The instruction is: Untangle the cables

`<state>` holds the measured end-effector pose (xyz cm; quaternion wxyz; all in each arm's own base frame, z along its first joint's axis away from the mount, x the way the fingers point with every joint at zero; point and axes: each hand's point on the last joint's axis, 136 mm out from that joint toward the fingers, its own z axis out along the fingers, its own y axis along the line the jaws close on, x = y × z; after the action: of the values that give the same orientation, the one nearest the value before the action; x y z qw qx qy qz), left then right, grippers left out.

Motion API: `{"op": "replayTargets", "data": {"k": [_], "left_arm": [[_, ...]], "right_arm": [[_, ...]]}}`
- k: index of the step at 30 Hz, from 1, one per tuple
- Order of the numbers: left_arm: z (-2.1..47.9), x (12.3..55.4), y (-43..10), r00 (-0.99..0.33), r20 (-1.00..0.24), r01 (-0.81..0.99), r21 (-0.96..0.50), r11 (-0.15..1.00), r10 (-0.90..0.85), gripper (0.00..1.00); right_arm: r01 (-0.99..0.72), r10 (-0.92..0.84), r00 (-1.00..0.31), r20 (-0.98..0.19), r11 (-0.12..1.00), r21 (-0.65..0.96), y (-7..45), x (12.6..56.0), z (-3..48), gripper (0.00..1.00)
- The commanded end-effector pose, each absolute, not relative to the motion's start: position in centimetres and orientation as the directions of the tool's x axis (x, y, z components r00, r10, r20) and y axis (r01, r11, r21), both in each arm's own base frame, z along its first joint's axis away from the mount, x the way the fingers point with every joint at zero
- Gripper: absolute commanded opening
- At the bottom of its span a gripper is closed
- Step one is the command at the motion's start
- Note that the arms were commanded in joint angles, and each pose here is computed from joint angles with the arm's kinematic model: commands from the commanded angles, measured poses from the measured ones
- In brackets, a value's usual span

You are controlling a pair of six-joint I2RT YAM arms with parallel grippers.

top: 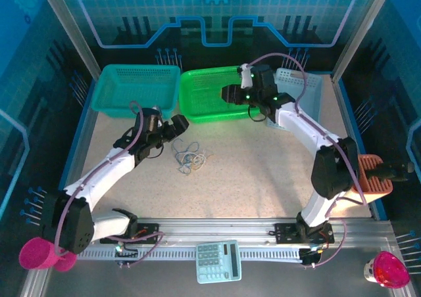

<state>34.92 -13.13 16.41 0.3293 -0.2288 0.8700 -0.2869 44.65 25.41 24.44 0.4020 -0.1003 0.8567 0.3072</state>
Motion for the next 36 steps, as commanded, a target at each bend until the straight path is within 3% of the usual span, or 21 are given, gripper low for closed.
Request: {"op": "replayTargets", "data": {"k": [1, 6, 15, 26, 36], "left_arm": [[15.2, 34.6, -12.9, -0.709, -0.416, -0.235, -0.621, 0.747, -0.569, 0.99], [12.5, 33.9, -11.2, -0.694, -0.415, -0.323, -0.551, 0.770, -0.588, 0.94], [9.9, 32.9, -10.6, -0.713, -0.386, -0.364, -0.510, 0.780, -0.585, 0.72], [11.7, 32.3, -12.3, -0.724, -0.401, -0.287, -0.565, 0.774, -0.561, 0.78], [13.2, 32.3, -13.9, -0.737, -0.411, -0.235, -0.589, 0.774, -0.536, 0.83]], "right_arm": [[-0.495, -0.019, -0.676, -0.736, 0.751, 0.436, 27.5, 40.4, 23.4, 0.49], [-0.549, -0.111, -0.705, -0.701, 0.711, 0.439, 29.9, 35.4, 20.7, 0.49], [-0.587, -0.243, -0.739, -0.628, 0.690, 0.424, 33.1, 30.2, 14.9, 0.50], [-0.484, -0.215, -0.838, -0.501, 0.716, 0.503, 33.7, 30.2, 9.3, 0.51], [-0.334, -0.074, -0.909, -0.410, 0.718, 0.611, 33.7, 31.8, 6.9, 0.50]]}}
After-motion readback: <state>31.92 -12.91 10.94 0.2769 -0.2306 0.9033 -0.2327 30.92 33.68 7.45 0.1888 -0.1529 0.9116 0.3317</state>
